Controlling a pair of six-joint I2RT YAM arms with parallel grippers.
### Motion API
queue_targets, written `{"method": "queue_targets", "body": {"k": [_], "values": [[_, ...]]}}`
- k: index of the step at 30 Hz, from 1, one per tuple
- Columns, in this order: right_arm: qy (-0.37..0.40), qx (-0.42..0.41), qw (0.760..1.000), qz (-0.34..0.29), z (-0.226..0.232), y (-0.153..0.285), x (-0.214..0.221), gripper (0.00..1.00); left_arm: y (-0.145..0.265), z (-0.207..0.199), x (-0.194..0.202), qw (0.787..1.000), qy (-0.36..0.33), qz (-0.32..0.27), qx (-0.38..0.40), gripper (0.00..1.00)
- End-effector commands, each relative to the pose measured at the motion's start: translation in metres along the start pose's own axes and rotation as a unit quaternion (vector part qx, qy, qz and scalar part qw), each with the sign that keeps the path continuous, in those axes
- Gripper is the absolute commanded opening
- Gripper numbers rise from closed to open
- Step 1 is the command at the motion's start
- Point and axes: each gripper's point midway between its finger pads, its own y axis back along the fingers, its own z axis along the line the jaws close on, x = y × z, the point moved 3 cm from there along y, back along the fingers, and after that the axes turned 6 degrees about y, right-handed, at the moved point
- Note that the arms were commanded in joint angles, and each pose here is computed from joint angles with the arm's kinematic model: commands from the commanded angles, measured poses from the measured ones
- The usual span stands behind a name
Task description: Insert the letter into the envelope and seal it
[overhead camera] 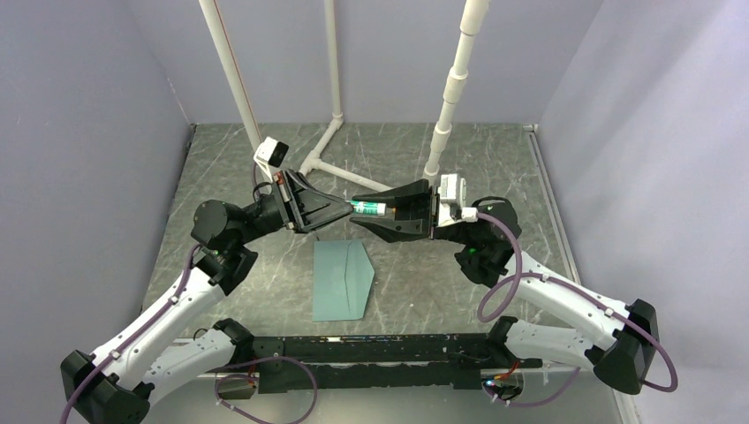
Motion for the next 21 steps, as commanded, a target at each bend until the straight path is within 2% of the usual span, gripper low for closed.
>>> {"method": "queue_targets", "body": {"k": [1, 8, 12, 16, 18, 21], "values": [[0.022, -0.002, 0.999, -0.029, -0.003, -0.006, -0.025, 0.41, 0.002, -0.011, 0.001, 1.000, -0.014, -0.004, 0.020, 0.02], [0.015, -0.004, 1.000, -0.019, -0.004, -0.009, -0.020, 0.38, 0.002, -0.013, 0.001, 1.000, -0.018, -0.002, 0.021, 0.02], [0.014, -0.007, 1.000, -0.017, -0.004, -0.011, -0.022, 0.27, 0.002, -0.013, 0.001, 1.000, -0.017, -0.005, 0.024, 0.03], [0.010, -0.008, 1.000, -0.006, -0.004, -0.011, -0.017, 0.21, 0.002, -0.015, 0.002, 0.999, -0.022, -0.001, 0.026, 0.03], [0.009, -0.007, 1.000, -0.003, -0.004, -0.011, -0.015, 0.22, 0.002, -0.016, 0.002, 0.999, -0.023, -0.001, 0.028, 0.03], [0.008, -0.005, 1.000, 0.002, -0.004, -0.010, -0.012, 0.34, 0.002, -0.017, 0.002, 0.999, -0.024, -0.001, 0.030, 0.02]]}}
